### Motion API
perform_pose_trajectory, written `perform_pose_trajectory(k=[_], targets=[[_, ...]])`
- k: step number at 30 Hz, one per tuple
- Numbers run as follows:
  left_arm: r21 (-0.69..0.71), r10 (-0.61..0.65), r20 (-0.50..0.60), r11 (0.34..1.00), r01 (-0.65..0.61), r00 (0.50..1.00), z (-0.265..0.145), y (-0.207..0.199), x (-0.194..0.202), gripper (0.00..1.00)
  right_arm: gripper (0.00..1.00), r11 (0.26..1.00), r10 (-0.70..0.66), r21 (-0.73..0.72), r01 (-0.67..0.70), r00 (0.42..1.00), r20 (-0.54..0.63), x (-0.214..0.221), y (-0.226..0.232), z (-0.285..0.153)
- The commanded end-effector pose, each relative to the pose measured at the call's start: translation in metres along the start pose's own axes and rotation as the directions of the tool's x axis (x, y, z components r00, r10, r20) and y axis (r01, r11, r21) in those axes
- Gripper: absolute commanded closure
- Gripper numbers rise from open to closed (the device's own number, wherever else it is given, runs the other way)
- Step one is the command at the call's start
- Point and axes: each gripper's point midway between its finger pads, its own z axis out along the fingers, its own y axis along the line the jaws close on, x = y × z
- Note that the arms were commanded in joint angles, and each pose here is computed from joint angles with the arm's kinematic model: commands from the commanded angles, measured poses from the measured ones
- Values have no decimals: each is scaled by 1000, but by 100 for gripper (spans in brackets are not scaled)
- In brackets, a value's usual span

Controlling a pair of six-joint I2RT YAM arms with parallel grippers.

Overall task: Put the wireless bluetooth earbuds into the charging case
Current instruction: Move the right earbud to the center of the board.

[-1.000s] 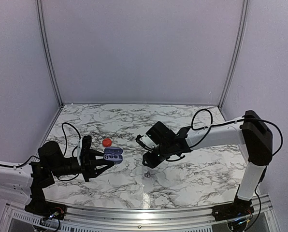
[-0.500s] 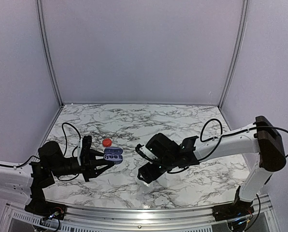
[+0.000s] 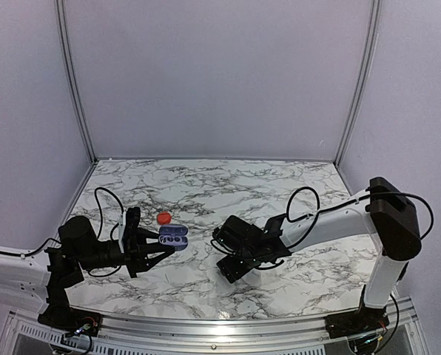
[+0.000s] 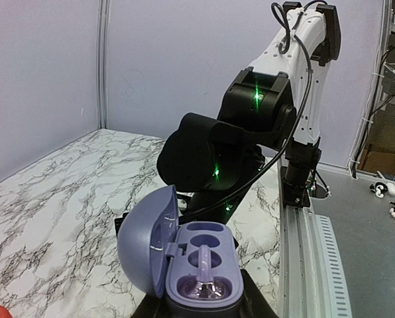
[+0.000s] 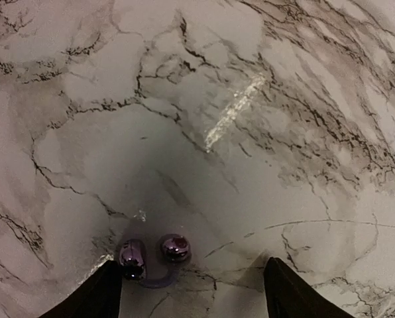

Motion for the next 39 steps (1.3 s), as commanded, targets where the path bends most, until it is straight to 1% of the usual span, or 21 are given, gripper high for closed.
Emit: perform_pose_trajectory(k=[1, 5, 10, 18, 20, 25, 29, 32, 34, 36, 39], targets=[[-12, 33, 61, 999, -32, 998, -2, 1, -16, 100, 27, 997, 14, 81, -13, 1000, -6, 1, -30, 4], [-13, 30, 56, 999, -30, 998, -2, 2, -14, 100, 29, 995, 25, 95, -25, 1000, 4, -2, -51, 1], [-16, 34, 57, 999, -33, 998, -2, 2, -15, 100, 31, 995, -8, 104, 7, 1000, 8, -5, -67, -1], [-18, 40, 60, 999, -39, 997, -1, 3, -16, 100, 31, 994, -45, 100, 48, 998, -36, 13, -83, -11], [-20, 40, 59, 999, -39, 997, -1, 3, -16, 100, 31, 993, -33, 109, 38, 998, -47, 19, -90, -12], [-19, 41, 60, 999, -40, 997, 0, 3, -17, 100, 32, 993, 38, 109, -36, 999, -14, 15, -112, -14], [-22, 44, 62, 999, -43, 997, 0, 3, -18, 100, 34, 995, 98, -8, -98, 994, 44, 1, -98, -27], [-23, 44, 58, 999, -43, 997, 1, 4, -17, 100, 37, 975, 171, -154, -157, 982, 82, -12, -71, -42], [-20, 43, 55, 999, -42, 998, 2, 4, -17, 100, 35, 966, 193, -198, -168, 975, 115, -20, -51, -51], [-17, 42, 51, 999, -41, 998, 3, 4, -16, 100, 26, 970, 205, -166, -180, 968, 144, -27, -42, -54], [-15, 44, 54, 999, -43, 998, 4, 4, -18, 100, 21, 978, 205, -64, -198, 969, 137, -30, -43, -43]])
